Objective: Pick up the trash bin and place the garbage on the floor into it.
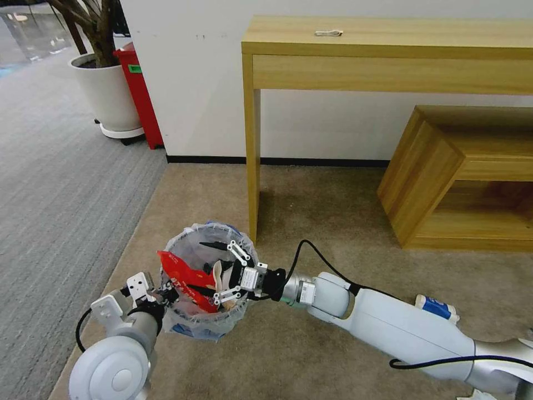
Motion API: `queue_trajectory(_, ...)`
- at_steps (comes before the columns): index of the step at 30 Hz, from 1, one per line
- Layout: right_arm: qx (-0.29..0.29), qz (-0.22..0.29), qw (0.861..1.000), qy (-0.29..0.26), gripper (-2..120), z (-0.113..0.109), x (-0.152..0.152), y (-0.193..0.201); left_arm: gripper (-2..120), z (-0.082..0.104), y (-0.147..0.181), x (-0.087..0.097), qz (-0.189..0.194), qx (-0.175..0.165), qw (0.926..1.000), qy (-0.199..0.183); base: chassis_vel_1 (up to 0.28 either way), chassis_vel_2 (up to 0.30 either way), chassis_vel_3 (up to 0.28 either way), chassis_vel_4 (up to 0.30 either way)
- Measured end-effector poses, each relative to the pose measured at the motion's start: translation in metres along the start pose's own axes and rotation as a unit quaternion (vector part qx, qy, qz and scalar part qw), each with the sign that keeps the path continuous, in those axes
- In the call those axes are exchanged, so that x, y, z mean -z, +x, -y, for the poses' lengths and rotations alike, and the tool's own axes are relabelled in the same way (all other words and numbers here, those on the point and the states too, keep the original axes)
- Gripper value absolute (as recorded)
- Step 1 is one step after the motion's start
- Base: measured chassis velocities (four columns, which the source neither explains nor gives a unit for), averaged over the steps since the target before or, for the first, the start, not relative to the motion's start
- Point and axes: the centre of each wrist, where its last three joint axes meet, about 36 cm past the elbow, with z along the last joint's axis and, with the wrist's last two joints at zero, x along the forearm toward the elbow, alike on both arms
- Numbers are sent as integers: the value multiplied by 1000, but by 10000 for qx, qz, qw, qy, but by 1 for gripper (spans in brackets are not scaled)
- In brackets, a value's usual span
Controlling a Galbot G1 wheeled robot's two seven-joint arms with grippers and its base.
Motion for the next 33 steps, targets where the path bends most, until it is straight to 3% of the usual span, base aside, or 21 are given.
queue_trajectory(9, -1225, -281, 9921, -29, 94, 27, 17, 22, 0, -4, -6, 0, -31, 56, 10000, -32, 0, 0, 0, 0)
queue_trajectory(11, -1814, -531, 9820, 17, 96, 34, 24, 36, 0, -4, -8, 0, -38, 61, 10000, -48, 0, 0, 0, 0)
queue_trajectory(15, -2287, -821, 9700, 40, 99, 40, 32, 53, 0, -5, -9, 1, -36, 64, 9999, -73, 0, 0, 0, 0)
queue_trajectory(19, -3091, -1316, 9419, 44, 100, 46, 41, 82, 0, -7, -11, 2, -30, 79, 9999, -107, 0, 0, 0, 0)
queue_trajectory(20, -3091, -1316, 9419, 44, 100, 46, 41, 82, 0, -7, -11, 2, -30, 79, 9999, -107, 0, 0, 0, 0)
queue_trajectory(23, -3690, -1778, 9123, 1, 100, 47, 51, 115, 0, -8, -13, 3, -38, 83, 9999, -133, 0, 0, 0, 0)
queue_trajectory(24, -3690, -1778, 9123, 1, 100, 47, 51, 115, 0, -8, -13, 3, -38, 83, 9999, -133, 0, 0, 0, 0)
queue_trajectory(27, -4328, -2270, 8724, 107, 100, 49, 70, 164, 0, -8, -19, 3, -93, 48, 9998, -152, 0, 0, 0, 0)
queue_trajectory(28, -4328, -2270, 8724, 107, 100, 49, 70, 164, 0, -8, -19, 3, -93, 48, 9998, -152, 0, 0, 0, 0)
queue_trajectory(31, -4695, -2528, 8458, 165, 100, 47, 81, 191, 0, -8, -19, 3, -108, 30, 9998, -168, 0, 0, 0, 0)
queue_trajectory(32, -4695, -2528, 8458, 165, 100, 47, 81, 191, 0, -8, -19, 3, -108, 30, 9998, -168, 0, 0, 0, 0)
queue_trajectory(33, -4842, -2591, 8355, 187, 100, 46, 85, 198, 0, -8, -19, 3, -107, 22, 9998, -187, 0, 0, 0, 0)
